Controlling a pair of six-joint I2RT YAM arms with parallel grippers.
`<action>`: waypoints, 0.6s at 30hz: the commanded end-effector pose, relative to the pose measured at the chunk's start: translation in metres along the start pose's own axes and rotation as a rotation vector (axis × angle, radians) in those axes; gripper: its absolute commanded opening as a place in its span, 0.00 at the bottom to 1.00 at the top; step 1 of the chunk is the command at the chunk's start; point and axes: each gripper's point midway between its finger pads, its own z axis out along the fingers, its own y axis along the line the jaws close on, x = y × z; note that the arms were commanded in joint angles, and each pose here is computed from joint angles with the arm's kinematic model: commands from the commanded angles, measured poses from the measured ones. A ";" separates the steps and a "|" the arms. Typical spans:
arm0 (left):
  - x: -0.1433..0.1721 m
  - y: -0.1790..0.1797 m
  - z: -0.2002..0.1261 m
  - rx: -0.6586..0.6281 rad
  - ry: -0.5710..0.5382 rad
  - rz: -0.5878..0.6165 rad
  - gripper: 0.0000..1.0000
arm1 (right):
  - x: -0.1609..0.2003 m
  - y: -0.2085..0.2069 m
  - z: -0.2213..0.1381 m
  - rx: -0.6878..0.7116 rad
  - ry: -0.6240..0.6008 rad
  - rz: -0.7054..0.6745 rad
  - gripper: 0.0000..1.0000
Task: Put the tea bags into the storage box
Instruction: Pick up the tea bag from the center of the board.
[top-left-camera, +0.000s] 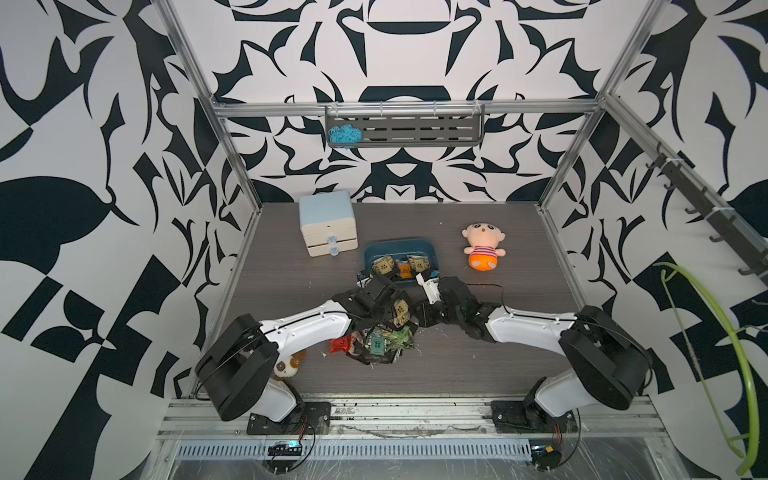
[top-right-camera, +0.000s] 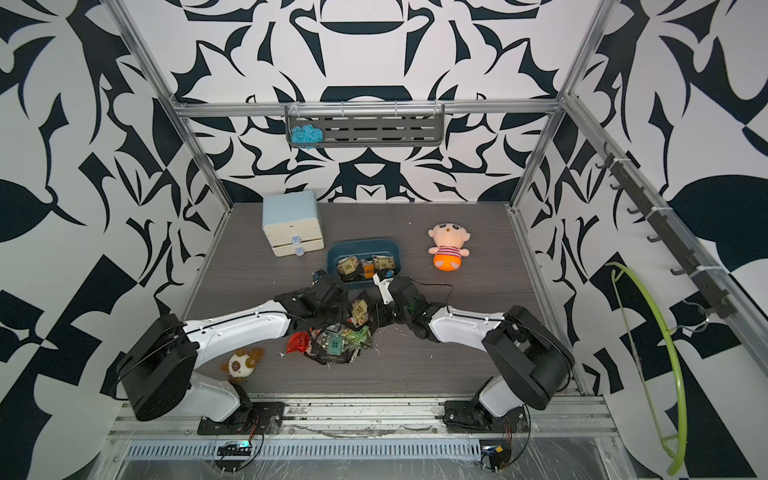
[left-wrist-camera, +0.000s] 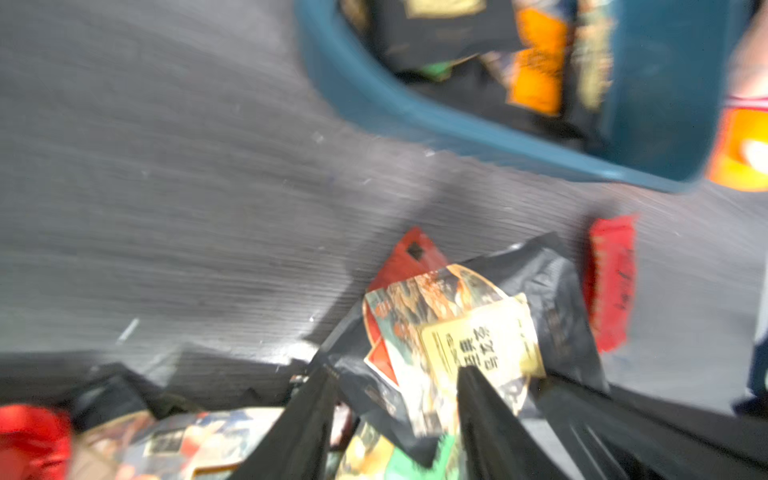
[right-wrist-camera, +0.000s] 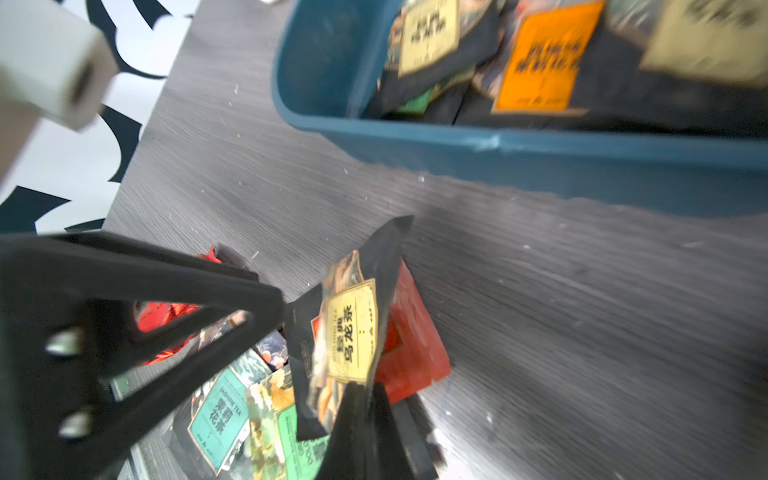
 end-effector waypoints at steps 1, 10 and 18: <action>0.002 0.014 -0.009 -0.034 -0.011 0.014 0.61 | -0.009 0.000 -0.011 0.018 -0.066 -0.041 0.00; 0.001 0.025 -0.023 -0.012 -0.054 -0.031 0.70 | -0.018 -0.010 -0.033 0.090 -0.156 -0.059 0.00; 0.005 0.031 -0.037 0.003 -0.051 -0.037 0.70 | -0.031 -0.038 -0.070 0.292 -0.259 -0.026 0.00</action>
